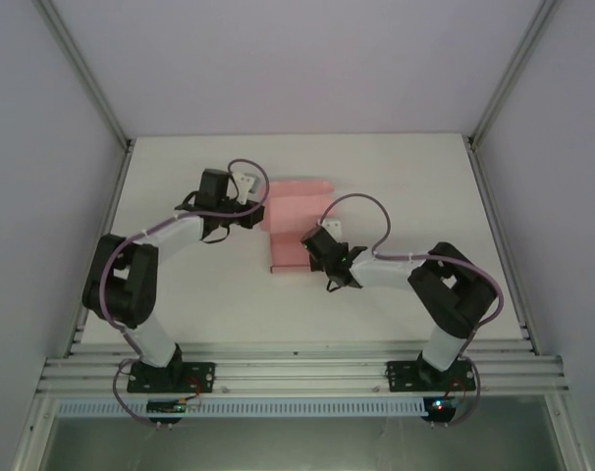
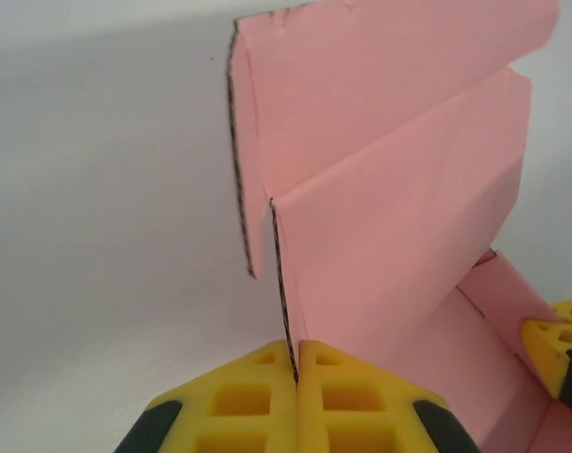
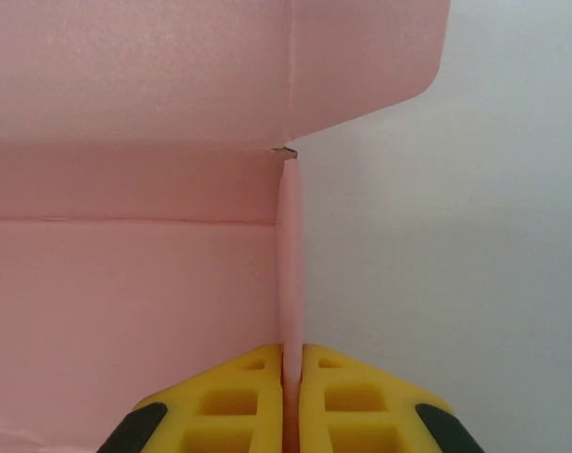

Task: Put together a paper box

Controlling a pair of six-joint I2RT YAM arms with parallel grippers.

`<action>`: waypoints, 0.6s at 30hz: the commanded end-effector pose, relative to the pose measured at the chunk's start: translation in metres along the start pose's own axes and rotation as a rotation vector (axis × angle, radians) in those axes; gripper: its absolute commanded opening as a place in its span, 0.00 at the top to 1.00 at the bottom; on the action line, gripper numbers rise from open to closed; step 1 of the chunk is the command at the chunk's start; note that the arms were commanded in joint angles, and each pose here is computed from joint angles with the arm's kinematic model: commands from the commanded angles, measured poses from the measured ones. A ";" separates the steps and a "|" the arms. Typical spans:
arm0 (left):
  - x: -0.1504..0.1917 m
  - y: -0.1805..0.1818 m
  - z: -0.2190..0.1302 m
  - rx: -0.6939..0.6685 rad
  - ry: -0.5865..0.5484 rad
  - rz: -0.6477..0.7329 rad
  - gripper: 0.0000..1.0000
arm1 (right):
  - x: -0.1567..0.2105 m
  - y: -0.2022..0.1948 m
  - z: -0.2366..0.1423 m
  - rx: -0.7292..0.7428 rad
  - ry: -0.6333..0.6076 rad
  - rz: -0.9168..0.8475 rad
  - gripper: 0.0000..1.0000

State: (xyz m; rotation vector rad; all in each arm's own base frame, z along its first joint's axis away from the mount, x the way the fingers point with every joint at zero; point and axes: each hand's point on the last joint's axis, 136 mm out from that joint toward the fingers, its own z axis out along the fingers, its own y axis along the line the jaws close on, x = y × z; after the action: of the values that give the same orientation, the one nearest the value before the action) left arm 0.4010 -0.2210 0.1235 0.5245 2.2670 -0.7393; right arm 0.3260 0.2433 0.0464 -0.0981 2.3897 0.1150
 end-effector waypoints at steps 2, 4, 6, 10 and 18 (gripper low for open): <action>-0.005 -0.022 -0.013 0.058 -0.053 0.152 1.00 | 0.015 -0.004 -0.006 -0.002 0.063 -0.031 0.83; -0.005 -0.028 -0.018 0.060 -0.078 0.195 1.00 | 0.007 -0.005 -0.014 -0.010 0.053 -0.020 0.70; -0.005 -0.034 -0.025 0.064 -0.114 0.240 1.00 | -0.005 -0.009 -0.024 -0.022 0.039 -0.004 0.58; -0.003 -0.042 -0.034 0.065 -0.162 0.310 1.00 | -0.031 -0.016 -0.046 -0.099 0.016 0.011 0.32; 0.004 -0.044 -0.032 0.032 -0.169 0.338 1.00 | -0.071 -0.024 -0.057 -0.461 0.068 0.020 0.21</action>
State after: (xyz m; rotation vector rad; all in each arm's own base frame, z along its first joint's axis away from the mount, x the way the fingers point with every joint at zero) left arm 0.3559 -0.2309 0.1433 0.7814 2.0147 -0.6529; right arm 0.3496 0.1965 0.1288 -0.0966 2.3686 0.4618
